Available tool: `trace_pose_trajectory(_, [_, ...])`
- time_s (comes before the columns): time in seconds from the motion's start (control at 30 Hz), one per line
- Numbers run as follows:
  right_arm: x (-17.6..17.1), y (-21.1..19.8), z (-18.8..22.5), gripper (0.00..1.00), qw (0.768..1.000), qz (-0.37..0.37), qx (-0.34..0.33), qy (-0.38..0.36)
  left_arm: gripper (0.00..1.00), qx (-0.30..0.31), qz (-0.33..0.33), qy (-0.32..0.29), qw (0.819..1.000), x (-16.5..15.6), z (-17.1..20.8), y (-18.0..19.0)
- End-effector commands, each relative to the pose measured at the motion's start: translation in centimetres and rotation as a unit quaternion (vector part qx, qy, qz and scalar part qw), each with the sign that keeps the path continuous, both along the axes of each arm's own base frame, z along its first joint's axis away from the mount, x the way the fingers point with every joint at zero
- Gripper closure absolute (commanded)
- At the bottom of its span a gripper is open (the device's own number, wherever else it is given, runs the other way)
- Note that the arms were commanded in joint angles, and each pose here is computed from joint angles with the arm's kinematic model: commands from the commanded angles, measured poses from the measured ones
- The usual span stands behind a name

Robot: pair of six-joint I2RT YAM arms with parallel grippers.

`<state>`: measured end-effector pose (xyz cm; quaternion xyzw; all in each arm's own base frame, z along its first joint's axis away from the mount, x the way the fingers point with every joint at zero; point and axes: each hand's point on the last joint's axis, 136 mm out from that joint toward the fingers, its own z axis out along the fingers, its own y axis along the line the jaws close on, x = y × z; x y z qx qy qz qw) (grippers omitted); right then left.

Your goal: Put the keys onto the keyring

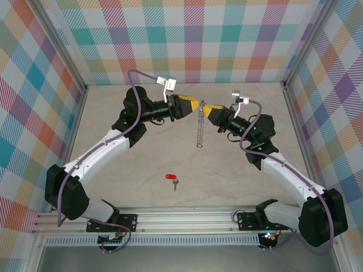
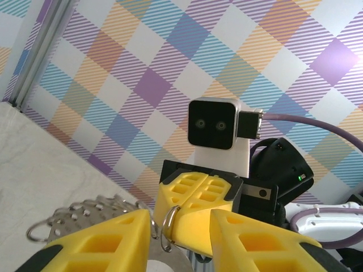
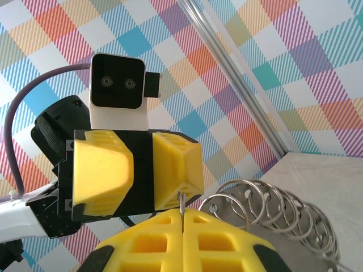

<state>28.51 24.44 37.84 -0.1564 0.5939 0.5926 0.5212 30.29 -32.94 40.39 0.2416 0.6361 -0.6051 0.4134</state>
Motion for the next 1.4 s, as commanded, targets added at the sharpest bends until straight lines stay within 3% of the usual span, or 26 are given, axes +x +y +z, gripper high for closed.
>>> trace_pose_trajectory(0.0, [-0.9, -0.2, 4.0, 1.0, 0.998, 0.005, 0.037, -0.057, 0.67, -0.007, -0.011, -0.006, 1.0, -0.1, 0.0, -0.1])
trace_pose_trajectory(0.8, [-0.4, 0.3, 3.9, 1.0, 0.998, 0.011, 0.044, -0.054, 0.74, -0.006, -0.03, -0.008, 1.0, -0.5, -0.1, -1.4])
trace_pose_trajectory(1.0, [-0.2, 0.4, 3.7, 1.0, 0.998, 0.012, 0.043, -0.049, 0.82, -0.008, -0.03, -0.011, 0.999, -0.4, 0.1, -1.7])
trace_pose_trajectory(1.13, [-0.1, 0.5, 3.4, 1.0, 0.998, 0.014, 0.039, -0.045, 1.0, -0.008, -0.031, -0.013, 0.999, -0.3, 0.2, -1.8])
trace_pose_trajectory(1.17, [0.0, 0.6, 3.3, 1.0, 0.998, 0.015, 0.036, -0.043, 1.0, -0.006, -0.03, -0.013, 0.999, -0.3, 0.2, -1.8])
trace_pose_trajectory(1.2, [0.0, 0.7, 3.1, 0.97, 0.999, 0.015, 0.029, -0.037, 1.0, -0.001, -0.03, -0.014, 0.999, -0.2, 0.1, -1.9])
trace_pose_trajectory(1.27, [0.4, 0.4, 2.6, 0.63, 1.0, 0.008, 0.01, -0.025, 1.0, 0.013, -0.03, -0.025, 0.999, -0.2, -0.2, -1.9])
trace_pose_trajectory(1.37, [0.8, -0.6, 2.0, 0.45, 1.0, -0.009, -0.02, -0.002, 1.0, 0.047, -0.036, -0.043, 0.997, -0.6, -0.5, -1.9])
